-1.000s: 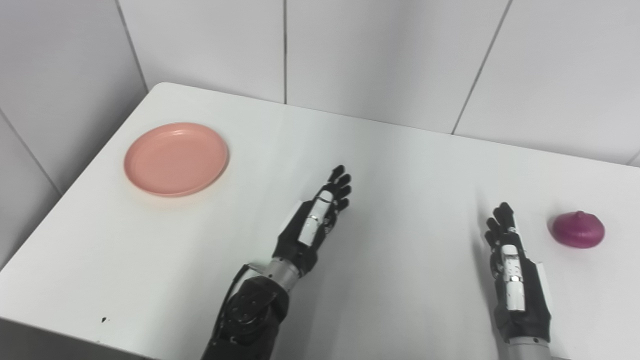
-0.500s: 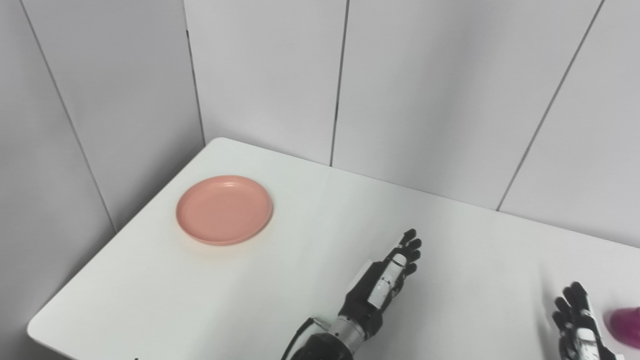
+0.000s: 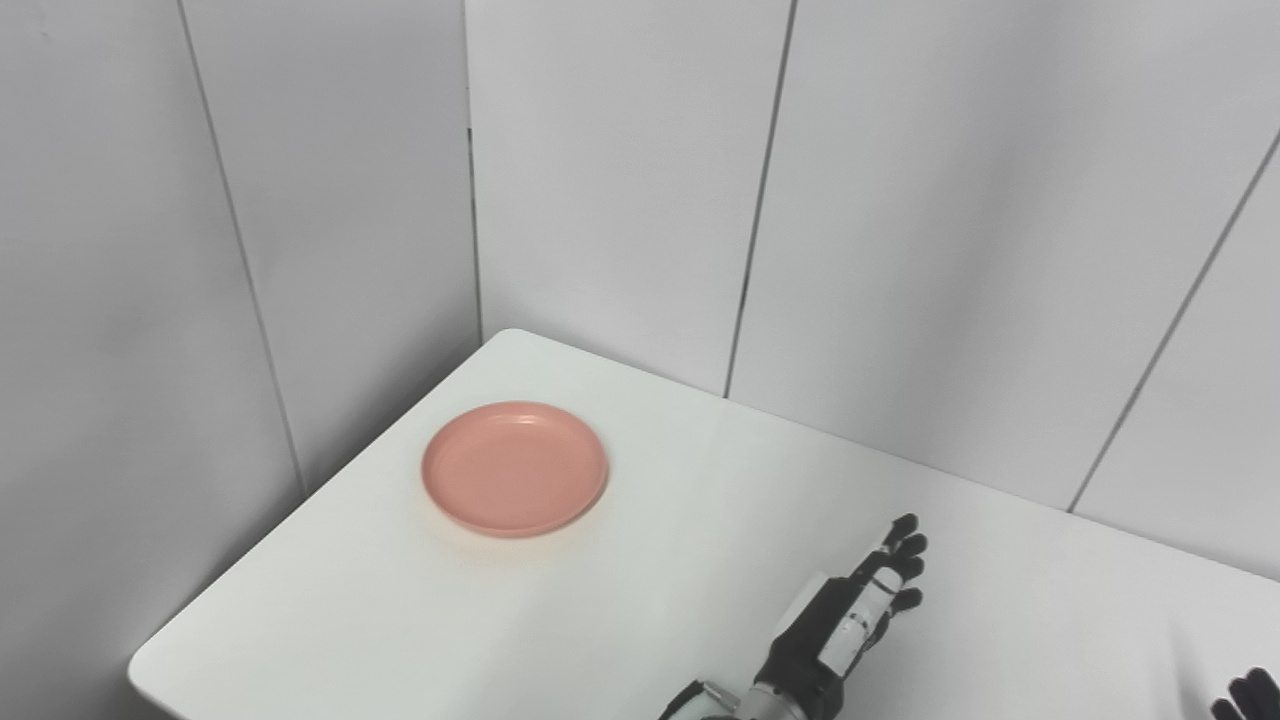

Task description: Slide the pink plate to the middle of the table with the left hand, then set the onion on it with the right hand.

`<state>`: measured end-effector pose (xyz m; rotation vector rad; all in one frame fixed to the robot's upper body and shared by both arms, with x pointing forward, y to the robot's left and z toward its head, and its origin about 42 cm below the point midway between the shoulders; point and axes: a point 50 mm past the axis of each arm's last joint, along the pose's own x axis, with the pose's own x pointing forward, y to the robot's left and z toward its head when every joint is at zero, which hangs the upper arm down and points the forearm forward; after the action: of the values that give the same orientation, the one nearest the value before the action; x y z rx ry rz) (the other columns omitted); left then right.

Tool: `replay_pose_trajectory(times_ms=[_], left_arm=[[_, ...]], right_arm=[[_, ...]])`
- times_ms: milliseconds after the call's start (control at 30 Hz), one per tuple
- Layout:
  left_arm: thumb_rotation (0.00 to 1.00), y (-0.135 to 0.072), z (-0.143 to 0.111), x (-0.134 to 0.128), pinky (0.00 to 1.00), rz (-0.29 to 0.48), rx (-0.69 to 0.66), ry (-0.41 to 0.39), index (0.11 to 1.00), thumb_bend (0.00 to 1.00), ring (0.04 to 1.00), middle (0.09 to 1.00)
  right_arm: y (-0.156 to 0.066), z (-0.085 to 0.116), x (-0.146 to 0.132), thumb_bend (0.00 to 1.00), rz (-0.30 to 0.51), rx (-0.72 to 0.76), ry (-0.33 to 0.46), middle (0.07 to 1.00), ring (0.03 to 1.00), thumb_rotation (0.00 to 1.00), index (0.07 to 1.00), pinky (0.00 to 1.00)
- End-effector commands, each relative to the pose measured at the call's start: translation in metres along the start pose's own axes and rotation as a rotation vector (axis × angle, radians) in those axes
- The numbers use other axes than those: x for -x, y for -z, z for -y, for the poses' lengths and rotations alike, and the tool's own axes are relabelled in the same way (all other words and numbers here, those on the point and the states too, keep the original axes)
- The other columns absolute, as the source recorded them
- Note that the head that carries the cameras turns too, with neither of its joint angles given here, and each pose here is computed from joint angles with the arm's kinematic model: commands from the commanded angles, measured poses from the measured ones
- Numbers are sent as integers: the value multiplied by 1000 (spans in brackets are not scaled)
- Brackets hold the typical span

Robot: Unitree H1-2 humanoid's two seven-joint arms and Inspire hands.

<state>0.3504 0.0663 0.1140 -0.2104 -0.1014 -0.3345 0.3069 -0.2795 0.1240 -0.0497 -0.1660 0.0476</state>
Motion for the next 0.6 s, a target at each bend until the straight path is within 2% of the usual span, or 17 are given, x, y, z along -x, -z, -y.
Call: replay_pose_trajectory(times_ms=[0, 567], left_arm=[[1000, 42, 4, 30, 959, -122, 43, -39, 983, 487, 999, 999], [1000, 40, 0, 30, 966, -105, 61, -57, 976, 480, 993, 992]], right_arm=[[23, 7, 18, 499, -63, -6, 20, 1000, 1000, 1000, 999, 1000], [25, 5, 17, 495, -55, -1, 19, 968, 955, 1000, 960, 1000]])
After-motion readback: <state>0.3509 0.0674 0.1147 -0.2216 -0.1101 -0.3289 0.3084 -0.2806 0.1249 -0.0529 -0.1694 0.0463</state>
